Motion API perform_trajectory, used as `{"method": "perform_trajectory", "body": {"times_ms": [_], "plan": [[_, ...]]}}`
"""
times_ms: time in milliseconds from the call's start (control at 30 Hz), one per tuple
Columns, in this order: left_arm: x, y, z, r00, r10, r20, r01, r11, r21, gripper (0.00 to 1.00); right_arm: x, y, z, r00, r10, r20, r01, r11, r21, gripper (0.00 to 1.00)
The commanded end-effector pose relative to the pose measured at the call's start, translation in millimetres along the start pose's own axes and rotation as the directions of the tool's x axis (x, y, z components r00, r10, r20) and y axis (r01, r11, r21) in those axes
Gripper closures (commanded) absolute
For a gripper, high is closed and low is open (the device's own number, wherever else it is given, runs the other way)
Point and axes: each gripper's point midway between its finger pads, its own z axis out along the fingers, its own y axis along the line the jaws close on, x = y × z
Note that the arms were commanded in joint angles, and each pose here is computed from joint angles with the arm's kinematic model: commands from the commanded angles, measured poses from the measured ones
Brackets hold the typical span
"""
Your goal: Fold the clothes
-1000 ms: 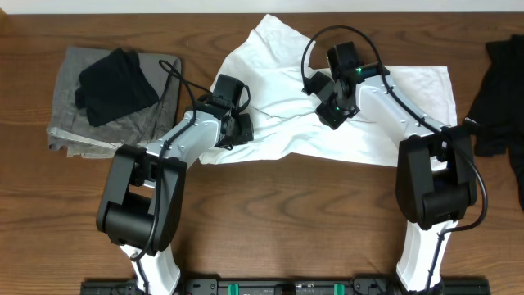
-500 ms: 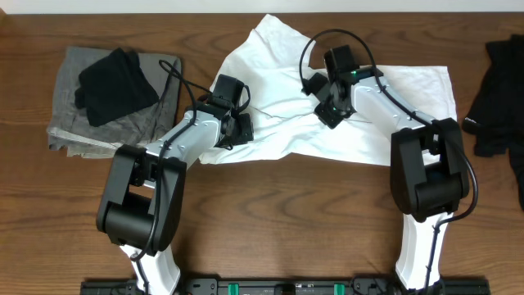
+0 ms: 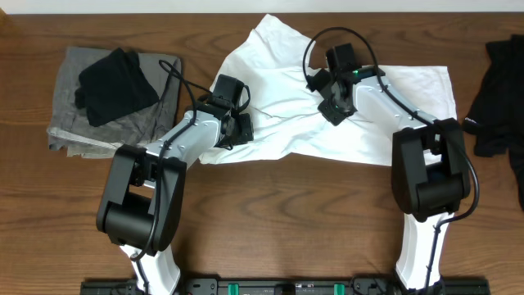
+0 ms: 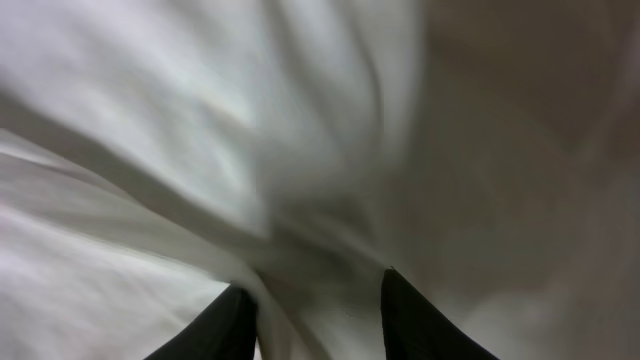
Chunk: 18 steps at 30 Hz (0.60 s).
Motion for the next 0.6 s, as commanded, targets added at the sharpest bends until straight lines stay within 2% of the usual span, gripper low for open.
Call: {"method": "perform_trajectory", "body": {"times_ms": [0,367,567], "plan": [[11,13,9,1.000,0.001,-0.031,-0.002,0.999,-0.042,0.84,8,-16,2,0.999,0.038,-0.011,-0.038,0.999,0.025,0.60],[11,13,9,1.000,0.000,-0.030,-0.002,0.999,-0.042,0.84,4,-23,3,0.997,0.064,0.031,-0.064,0.998,0.002,0.58],[11,13,9,1.000,0.001,-0.031,-0.002,0.999,-0.042,0.84,-5,-39,1,0.996,0.068,0.065,-0.073,0.994,0.078,0.55]]}}
